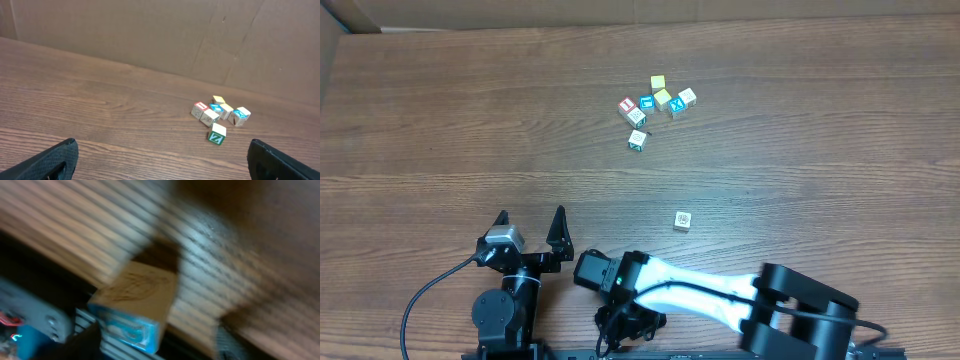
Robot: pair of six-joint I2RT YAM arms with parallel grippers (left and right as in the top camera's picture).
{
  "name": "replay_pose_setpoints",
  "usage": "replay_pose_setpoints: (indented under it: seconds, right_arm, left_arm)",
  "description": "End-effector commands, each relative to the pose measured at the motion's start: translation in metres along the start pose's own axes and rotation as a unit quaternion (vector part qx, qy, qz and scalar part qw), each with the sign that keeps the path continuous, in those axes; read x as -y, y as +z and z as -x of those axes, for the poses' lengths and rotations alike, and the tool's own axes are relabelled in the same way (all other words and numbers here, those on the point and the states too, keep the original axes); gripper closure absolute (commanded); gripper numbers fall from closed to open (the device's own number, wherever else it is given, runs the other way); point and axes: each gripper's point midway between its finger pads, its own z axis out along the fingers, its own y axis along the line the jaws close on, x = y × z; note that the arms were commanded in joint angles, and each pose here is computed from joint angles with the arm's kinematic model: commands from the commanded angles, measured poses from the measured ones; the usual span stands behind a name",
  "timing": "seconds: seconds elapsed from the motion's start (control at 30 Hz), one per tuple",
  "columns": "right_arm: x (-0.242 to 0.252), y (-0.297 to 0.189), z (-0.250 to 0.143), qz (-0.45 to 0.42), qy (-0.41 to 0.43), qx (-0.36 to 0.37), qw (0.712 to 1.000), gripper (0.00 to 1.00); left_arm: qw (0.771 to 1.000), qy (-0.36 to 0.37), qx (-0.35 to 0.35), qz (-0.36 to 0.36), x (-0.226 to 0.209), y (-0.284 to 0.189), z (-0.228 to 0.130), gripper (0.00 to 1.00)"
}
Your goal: Flip 3 blocks
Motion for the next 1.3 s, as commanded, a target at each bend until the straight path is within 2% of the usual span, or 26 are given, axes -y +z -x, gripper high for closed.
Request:
replay_pose_setpoints:
  seconds: [0.0,0.03,0.07,0.2,0.4,0.6,0.87,0.93,1.0,1.13,1.27]
  right_arm:
    - [0.012,0.003,0.007,0.016,0.031,-0.028,0.999,0.50]
    - [0.015,0.001,0.010,0.017,0.037,-0.027,0.999,0.58]
    - [0.016,-0.002,0.012,0.019,0.045,-0.024,0.999,0.60]
    - [0.017,-0.018,0.021,0.031,0.054,-0.005,0.998,0.57]
    - [0.029,-0.050,0.047,0.014,0.063,0.063,0.996,0.51]
    - [0.043,-0.062,0.075,0.006,0.077,0.114,0.991,0.51]
    - [0.043,-0.070,0.084,0.017,0.094,0.128,0.987,0.62]
    - [0.043,-0.072,0.082,0.015,0.098,0.123,0.987,0.58]
    - [0.043,-0.072,0.079,0.014,0.104,0.116,0.988,0.47]
    - [0.038,-0.072,0.076,0.022,0.101,0.108,0.989,0.35]
    - [0.038,-0.067,0.070,0.018,0.120,0.100,0.988,0.34]
  left_arm:
    - [1.000,0.010,0.001,-0.002,0.001,0.000,-0.001,0.00]
    - [1.000,0.010,0.001,-0.002,0.001,0.000,-0.001,0.00]
    - [1.000,0.010,0.001,-0.002,0.001,0.000,-0.001,0.00]
    - [1.000,0.010,0.001,-0.002,0.001,0.000,-0.001,0.00]
    - [1.000,0.010,0.001,-0.002,0.001,0.000,-0.001,0.00]
    - [1.000,0.010,0.001,-0.002,0.001,0.000,-0.001,0.00]
    - [1.000,0.010,0.001,-0.002,0.001,0.000,-0.001,0.00]
    - [1.000,0.010,0.001,-0.002,0.001,0.000,-0.001,0.00]
    - [1.000,0.010,0.001,-0.002,0.001,0.000,-0.001,0.00]
    - [1.000,0.010,0.001,-0.002,0.001,0.000,-0.001,0.00]
    - [1.000,0.010,0.001,-0.002,0.001,0.000,-0.001,0.00]
